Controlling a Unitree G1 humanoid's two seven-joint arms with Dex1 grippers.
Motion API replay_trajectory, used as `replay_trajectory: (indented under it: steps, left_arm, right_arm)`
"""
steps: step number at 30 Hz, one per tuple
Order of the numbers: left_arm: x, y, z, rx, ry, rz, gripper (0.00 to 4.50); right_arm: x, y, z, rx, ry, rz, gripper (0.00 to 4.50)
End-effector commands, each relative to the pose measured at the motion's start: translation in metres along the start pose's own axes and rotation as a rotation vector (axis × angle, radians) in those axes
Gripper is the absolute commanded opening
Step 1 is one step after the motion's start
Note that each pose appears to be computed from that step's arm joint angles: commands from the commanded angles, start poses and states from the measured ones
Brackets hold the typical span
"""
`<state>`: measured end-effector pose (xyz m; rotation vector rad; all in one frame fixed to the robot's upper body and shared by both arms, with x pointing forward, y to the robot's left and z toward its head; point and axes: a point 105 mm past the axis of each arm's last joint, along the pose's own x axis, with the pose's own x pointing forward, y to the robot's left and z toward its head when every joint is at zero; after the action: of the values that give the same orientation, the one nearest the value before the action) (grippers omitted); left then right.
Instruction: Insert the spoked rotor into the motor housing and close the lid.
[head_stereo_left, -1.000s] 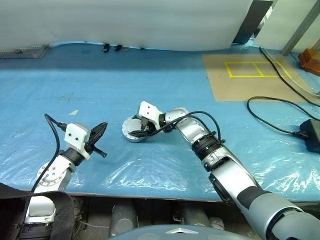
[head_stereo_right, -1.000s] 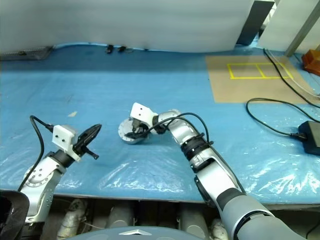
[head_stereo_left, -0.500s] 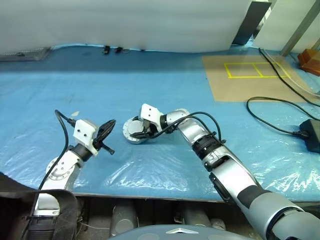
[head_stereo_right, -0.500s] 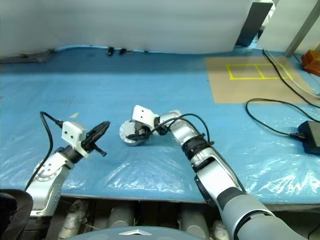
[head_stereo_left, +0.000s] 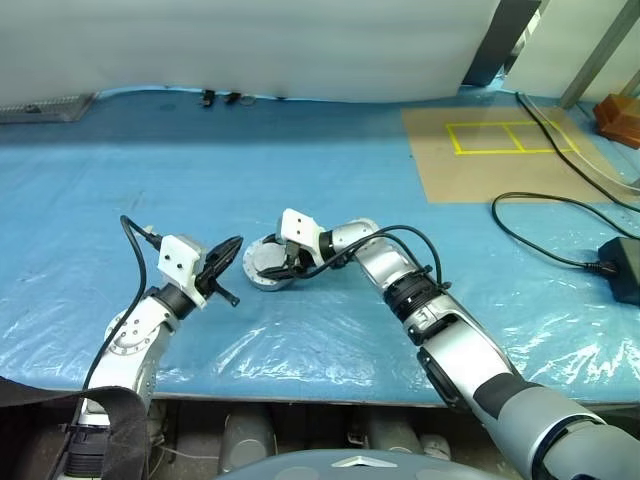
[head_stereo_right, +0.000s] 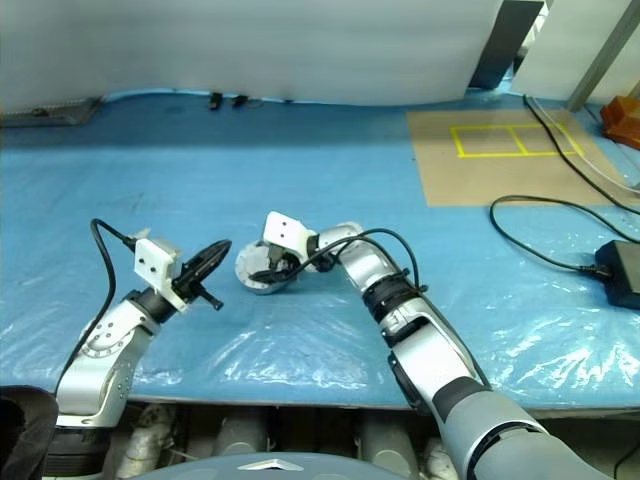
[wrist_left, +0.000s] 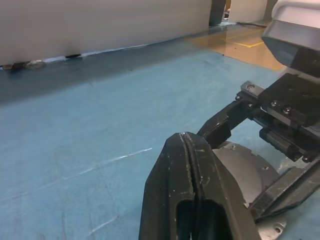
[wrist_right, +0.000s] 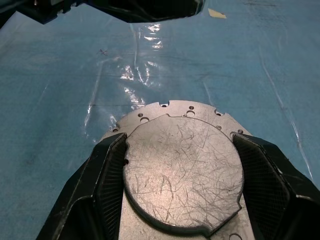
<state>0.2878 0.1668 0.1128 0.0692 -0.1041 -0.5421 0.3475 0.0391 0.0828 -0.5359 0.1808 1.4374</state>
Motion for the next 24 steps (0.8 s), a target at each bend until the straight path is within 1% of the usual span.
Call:
replay_trajectory:
  steps: [1,2,5,9,13,16,20,22,24]
  left_arm:
    - [-0.001,-0.007,0.011,0.014,-0.035,-0.047,0.0]
    - [-0.002,-0.007,0.011,0.005,-0.034,-0.049,0.0]
    - [-0.001,-0.012,0.009,-0.021,-0.024,-0.08,0.0]
    - [0.005,-0.019,0.001,0.0,0.023,-0.116,0.0]
    - [0.012,-0.014,-0.01,0.022,0.083,-0.08,0.0]
    - [0.018,-0.015,-0.014,0.029,0.115,-0.09,0.0]
    - [0.022,-0.019,-0.03,0.061,0.215,-0.117,0.0]
    - [0.022,-0.023,-0.036,0.046,0.252,-0.137,0.0]
    - [0.019,-0.023,-0.048,0.068,0.33,-0.149,0.0]
  right_arm:
    - [-0.003,0.013,-0.059,0.056,0.226,0.018,2.99]
    - [-0.003,0.011,-0.058,0.047,0.223,0.009,2.99]
    - [-0.001,0.015,-0.05,0.118,0.17,0.05,2.99]
    - [0.0,0.013,-0.049,0.102,0.173,0.036,2.99]
    - [0.001,0.013,-0.047,0.104,0.165,0.035,2.99]
    - [0.002,0.012,-0.041,0.117,0.142,0.037,2.99]
    - [0.004,0.012,-0.027,0.135,0.096,0.048,2.99]
    - [0.004,0.012,-0.021,0.137,0.081,0.049,2.99]
    - [0.004,0.011,-0.015,0.15,0.056,0.051,2.99]
